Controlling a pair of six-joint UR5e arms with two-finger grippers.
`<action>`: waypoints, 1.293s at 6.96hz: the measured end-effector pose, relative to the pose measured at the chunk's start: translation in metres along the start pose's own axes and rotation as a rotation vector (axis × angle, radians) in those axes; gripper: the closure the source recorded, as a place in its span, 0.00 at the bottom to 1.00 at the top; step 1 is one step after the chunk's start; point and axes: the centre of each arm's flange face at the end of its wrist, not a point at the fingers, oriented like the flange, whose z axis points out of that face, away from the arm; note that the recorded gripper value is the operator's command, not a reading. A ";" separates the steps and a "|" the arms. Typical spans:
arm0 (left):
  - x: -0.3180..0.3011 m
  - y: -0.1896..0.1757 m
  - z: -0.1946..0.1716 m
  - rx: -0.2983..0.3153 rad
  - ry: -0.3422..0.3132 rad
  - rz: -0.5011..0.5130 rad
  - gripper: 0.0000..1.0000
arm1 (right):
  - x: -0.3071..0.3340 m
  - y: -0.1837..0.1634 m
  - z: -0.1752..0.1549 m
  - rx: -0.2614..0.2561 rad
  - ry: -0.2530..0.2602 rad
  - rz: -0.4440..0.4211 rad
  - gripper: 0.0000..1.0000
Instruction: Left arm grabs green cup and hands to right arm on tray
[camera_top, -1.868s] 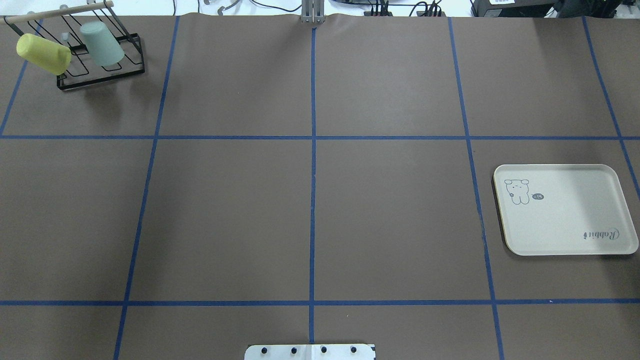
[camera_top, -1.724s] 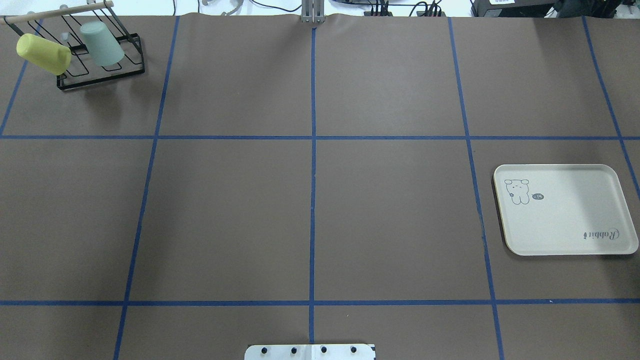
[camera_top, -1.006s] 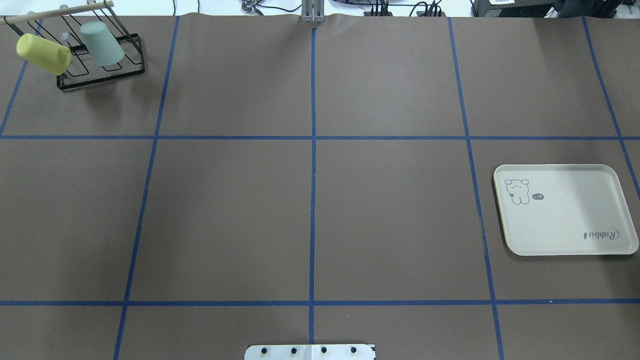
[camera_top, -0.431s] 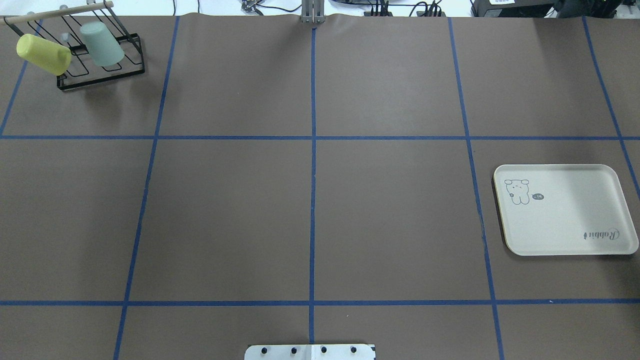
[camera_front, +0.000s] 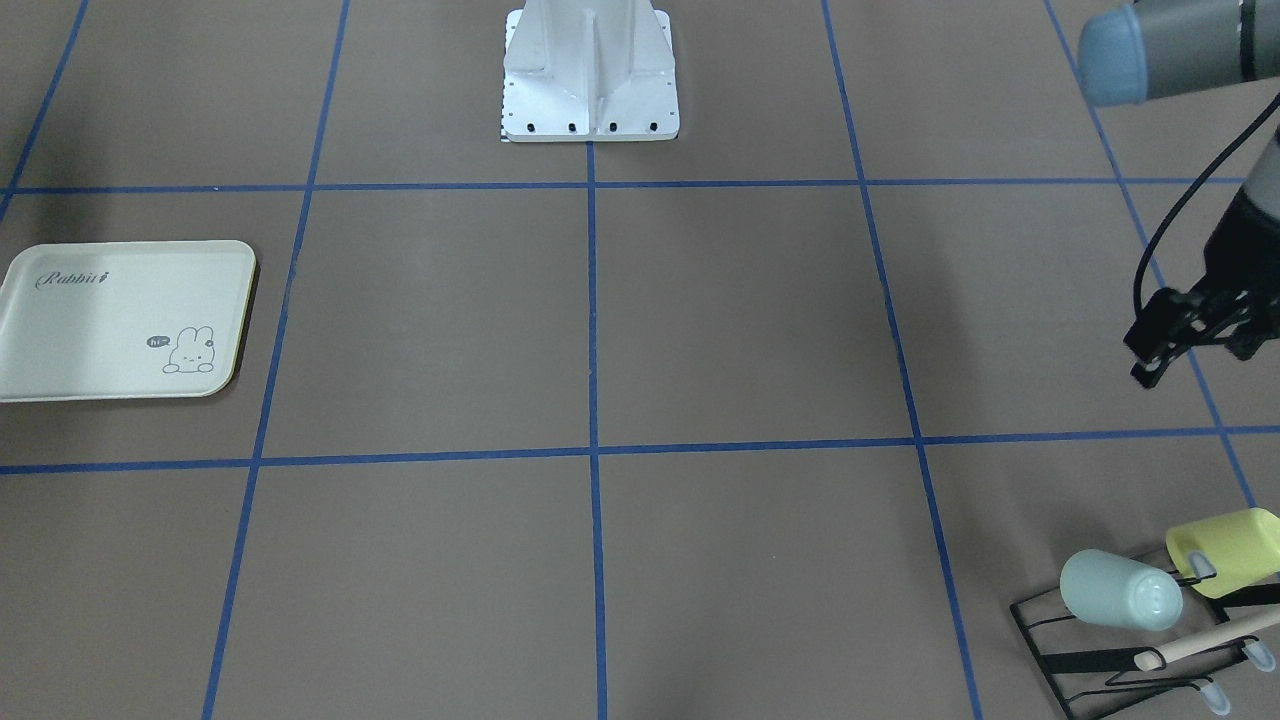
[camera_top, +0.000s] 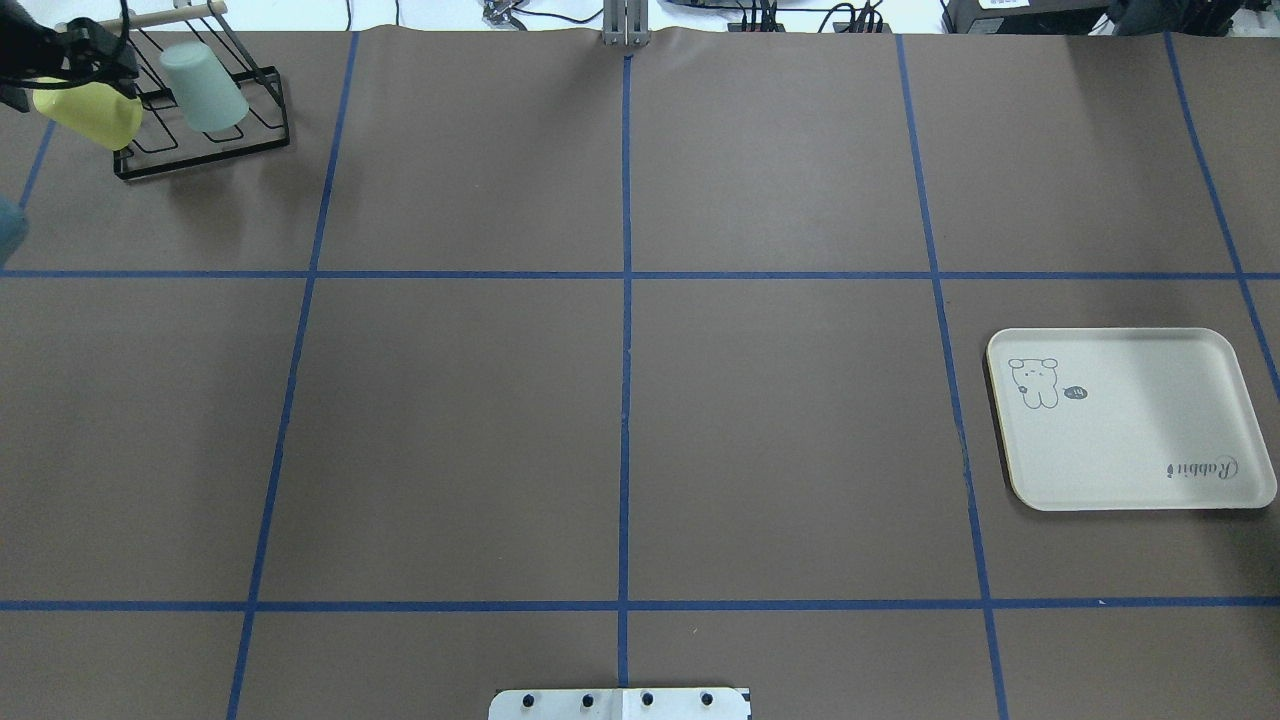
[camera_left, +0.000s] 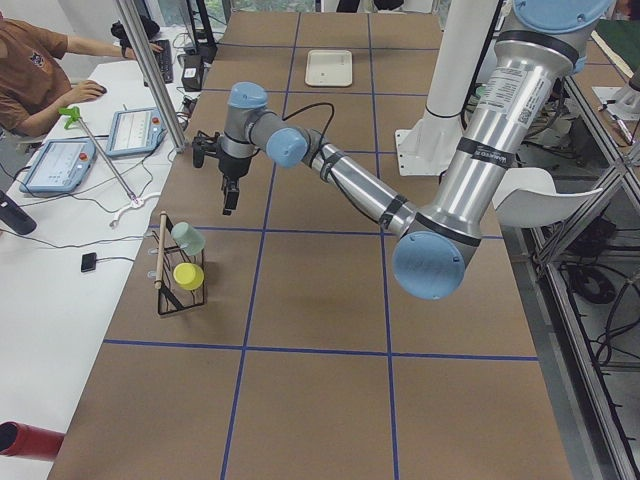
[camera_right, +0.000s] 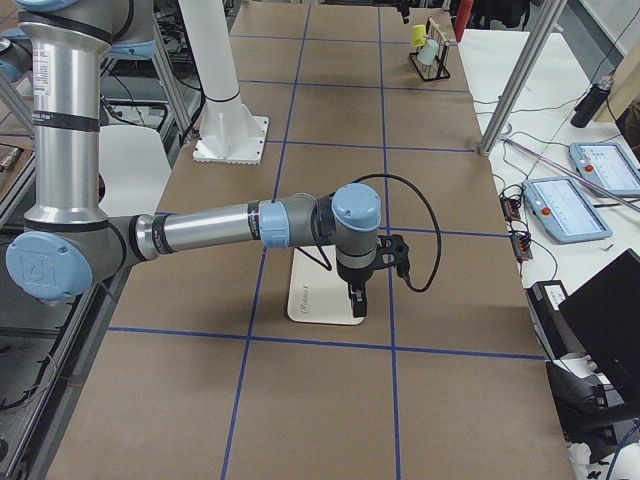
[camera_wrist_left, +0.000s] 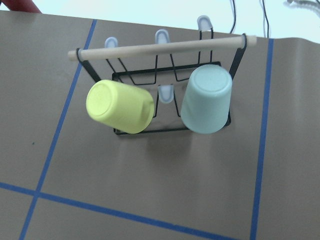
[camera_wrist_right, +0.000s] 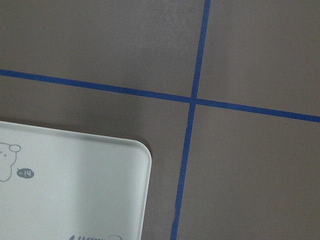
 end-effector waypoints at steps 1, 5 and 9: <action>0.020 -0.015 0.034 0.056 0.004 -0.029 0.00 | -0.001 -0.002 -0.001 0.003 0.000 -0.001 0.00; 0.028 -0.044 0.118 0.153 -0.017 -0.039 0.00 | -0.004 -0.008 -0.004 0.010 -0.002 -0.006 0.00; 0.016 -0.045 0.142 0.160 -0.012 -0.042 0.00 | -0.007 -0.014 -0.007 0.017 -0.002 -0.013 0.00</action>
